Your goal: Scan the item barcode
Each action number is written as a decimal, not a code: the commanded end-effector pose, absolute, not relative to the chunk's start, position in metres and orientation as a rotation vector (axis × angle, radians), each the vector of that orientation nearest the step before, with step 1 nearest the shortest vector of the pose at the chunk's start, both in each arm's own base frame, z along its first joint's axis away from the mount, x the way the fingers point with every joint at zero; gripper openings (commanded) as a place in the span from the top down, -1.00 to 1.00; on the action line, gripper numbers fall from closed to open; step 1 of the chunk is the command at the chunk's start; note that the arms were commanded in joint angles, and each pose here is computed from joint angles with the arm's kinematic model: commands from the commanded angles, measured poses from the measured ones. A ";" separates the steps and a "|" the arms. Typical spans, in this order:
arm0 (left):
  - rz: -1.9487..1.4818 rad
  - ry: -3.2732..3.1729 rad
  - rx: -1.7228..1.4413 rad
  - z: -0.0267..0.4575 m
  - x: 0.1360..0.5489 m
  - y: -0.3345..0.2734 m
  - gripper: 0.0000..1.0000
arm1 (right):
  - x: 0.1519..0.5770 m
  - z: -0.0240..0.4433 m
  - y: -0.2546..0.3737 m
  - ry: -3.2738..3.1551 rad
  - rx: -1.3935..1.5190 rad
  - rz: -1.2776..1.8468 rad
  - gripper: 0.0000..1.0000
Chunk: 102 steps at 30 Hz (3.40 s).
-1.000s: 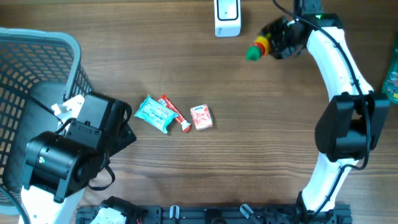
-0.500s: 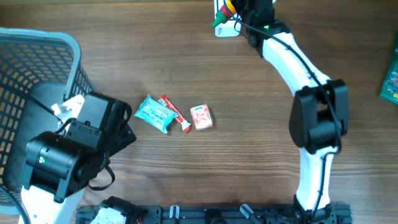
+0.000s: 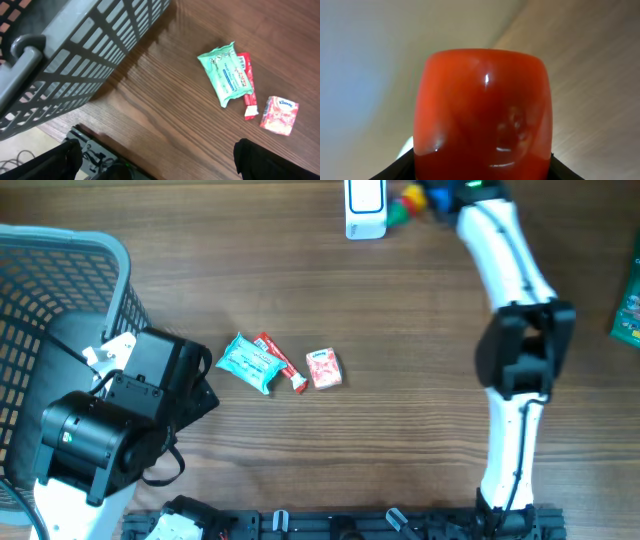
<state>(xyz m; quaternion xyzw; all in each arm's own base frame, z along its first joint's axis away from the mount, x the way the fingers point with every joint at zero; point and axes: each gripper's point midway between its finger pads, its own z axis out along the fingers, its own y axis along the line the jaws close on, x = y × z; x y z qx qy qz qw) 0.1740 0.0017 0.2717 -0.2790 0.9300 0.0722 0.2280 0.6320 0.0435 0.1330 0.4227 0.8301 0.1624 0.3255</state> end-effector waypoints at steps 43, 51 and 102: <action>0.213 2.558 -0.741 0.274 0.174 0.003 -1.00 | 0.326 0.177 0.194 3.267 0.179 0.475 -0.99; 0.213 2.558 -0.741 0.274 0.174 0.003 -1.00 | 0.256 0.111 0.161 3.110 0.928 0.273 -0.99; 0.213 2.558 -0.741 0.274 0.174 0.003 -1.00 | 0.218 0.140 0.212 3.127 1.002 1.901 0.91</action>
